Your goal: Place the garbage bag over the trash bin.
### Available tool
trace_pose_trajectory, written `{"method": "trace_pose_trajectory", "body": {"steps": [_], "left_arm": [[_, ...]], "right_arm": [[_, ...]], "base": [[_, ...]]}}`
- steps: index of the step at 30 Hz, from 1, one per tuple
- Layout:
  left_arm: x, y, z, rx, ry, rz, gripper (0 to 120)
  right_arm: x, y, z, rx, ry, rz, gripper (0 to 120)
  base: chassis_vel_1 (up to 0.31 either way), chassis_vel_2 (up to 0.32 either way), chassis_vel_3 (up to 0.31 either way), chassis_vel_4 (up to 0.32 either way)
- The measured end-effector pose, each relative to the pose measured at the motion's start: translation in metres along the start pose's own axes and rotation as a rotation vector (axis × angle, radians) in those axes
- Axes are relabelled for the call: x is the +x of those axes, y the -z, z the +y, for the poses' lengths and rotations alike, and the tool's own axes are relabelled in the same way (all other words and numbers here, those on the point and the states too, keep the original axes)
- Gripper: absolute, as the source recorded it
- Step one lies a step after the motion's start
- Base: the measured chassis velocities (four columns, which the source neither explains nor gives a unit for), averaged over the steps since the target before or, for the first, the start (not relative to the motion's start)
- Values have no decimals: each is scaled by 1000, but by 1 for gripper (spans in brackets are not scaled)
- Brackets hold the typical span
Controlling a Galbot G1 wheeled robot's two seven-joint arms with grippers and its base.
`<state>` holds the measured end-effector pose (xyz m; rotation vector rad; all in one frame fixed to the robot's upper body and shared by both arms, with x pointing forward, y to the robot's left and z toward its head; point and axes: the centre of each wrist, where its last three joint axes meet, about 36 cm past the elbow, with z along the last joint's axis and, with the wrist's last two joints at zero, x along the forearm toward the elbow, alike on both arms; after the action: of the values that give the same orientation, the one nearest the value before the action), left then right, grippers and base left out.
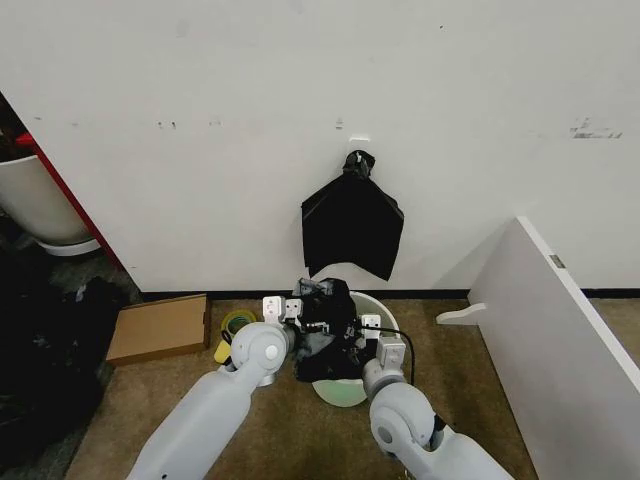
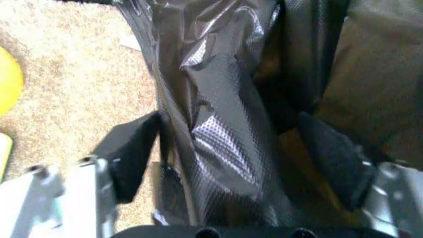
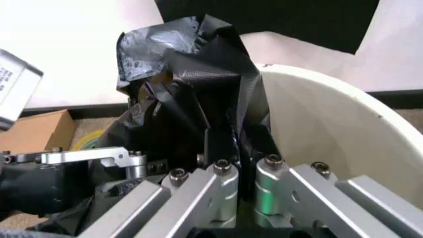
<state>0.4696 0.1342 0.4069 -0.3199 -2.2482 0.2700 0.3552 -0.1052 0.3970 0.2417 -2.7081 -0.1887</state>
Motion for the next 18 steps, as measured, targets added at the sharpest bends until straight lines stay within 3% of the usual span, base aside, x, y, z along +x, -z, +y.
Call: {"method": "trace_pose_trajectory", "body": {"steps": [2, 12, 18], "left_arm": [[-1, 0, 0, 2, -4, 2, 64], [-4, -3, 6, 14, -9, 16, 30], [8, -10, 27, 12, -5, -62, 8]], "right_arm": [[0, 1, -1, 3, 3, -8, 0], [-1, -1, -3, 17, 12, -45, 0], [1, -4, -5, 11, 10, -79, 0]], "base": [[0, 0, 0, 0], [0, 0, 0, 0], [0, 0, 0, 0]]}}
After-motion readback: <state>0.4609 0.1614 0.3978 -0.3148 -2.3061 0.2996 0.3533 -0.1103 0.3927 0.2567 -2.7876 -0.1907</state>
